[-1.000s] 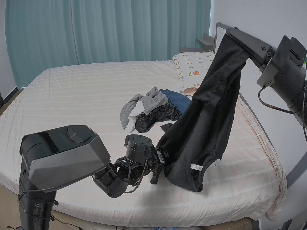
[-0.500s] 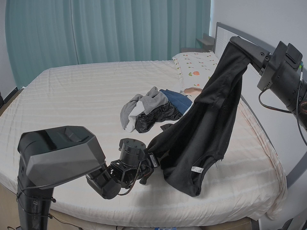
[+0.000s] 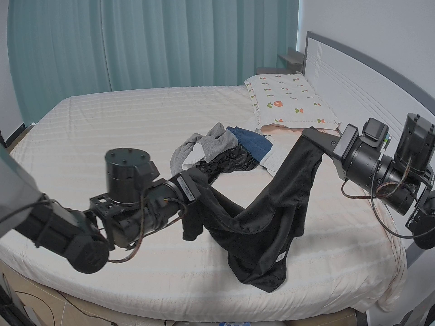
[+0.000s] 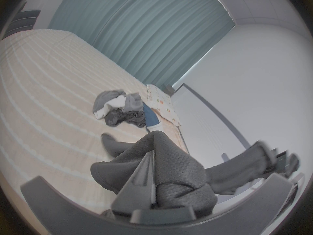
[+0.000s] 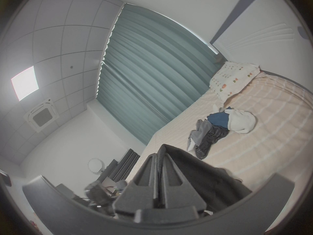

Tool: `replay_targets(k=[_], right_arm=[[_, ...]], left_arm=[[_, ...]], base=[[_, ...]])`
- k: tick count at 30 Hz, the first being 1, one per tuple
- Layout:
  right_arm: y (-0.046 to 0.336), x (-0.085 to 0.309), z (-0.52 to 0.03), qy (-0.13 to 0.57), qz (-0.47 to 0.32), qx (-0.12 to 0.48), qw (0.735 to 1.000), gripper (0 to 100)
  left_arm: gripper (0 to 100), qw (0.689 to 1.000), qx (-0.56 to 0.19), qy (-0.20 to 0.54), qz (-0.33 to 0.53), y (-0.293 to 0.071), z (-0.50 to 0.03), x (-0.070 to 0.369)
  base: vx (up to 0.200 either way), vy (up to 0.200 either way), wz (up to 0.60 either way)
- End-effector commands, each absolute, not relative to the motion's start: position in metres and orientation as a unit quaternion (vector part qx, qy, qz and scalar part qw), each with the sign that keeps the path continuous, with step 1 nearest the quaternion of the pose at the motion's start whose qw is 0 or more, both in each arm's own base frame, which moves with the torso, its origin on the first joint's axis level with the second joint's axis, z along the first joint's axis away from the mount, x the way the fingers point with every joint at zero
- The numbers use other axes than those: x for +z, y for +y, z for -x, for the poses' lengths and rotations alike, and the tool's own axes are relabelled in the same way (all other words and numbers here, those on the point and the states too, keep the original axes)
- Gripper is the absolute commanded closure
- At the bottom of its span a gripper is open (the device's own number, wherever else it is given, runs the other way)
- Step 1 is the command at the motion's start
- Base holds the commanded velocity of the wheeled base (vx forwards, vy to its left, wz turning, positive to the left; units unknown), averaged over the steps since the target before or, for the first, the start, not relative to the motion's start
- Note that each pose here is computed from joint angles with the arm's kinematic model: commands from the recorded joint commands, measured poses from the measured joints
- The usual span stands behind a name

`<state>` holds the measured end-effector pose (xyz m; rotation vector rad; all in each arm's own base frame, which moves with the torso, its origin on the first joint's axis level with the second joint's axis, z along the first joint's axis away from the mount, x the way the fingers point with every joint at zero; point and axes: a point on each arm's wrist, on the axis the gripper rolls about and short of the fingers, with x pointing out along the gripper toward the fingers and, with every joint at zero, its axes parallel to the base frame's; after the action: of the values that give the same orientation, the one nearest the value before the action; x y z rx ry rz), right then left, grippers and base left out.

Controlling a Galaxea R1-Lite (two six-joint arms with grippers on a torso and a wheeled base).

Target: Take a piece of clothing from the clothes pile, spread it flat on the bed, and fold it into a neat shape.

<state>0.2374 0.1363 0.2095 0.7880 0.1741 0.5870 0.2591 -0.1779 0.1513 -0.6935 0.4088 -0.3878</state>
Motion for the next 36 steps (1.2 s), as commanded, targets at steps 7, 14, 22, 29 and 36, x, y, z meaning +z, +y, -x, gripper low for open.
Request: replay_targets(k=[7, 14, 22, 29, 36], right_arm=[[0.111, 0.159, -0.253, 0.116, -0.395, 0.203, 0.888, 100], [0.111, 0.144, -0.261, 0.135, -0.424, 0.184, 0.876, 100], [0.110, 0.143, -0.256, 0.134, -0.432, 0.180, 0.874, 100], [0.107, 0.153, -0.251, 0.115, -0.436, 0.183, 0.873, 100], [0.107, 0.153, -0.248, 0.117, -0.435, 0.182, 0.874, 100]], left_arm=[[100, 0.874, -0.184, 0.213, 0.396, -0.132, -0.198, 0.168], [100, 0.860, -0.189, 0.230, 0.414, -0.132, -0.197, 0.165], [100, 0.857, -0.182, 0.241, 0.418, -0.131, -0.196, 0.159], [100, 0.847, -0.184, 0.253, 0.430, -0.131, -0.195, 0.157], [100, 0.845, -0.179, 0.248, 0.439, -0.128, -0.198, 0.159]], base=[[0.000, 0.000, 0.00], [0.000, 0.000, 0.00], [-0.125, 0.000, 0.00], [-0.114, 0.000, 0.00], [0.000, 0.000, 0.00]])
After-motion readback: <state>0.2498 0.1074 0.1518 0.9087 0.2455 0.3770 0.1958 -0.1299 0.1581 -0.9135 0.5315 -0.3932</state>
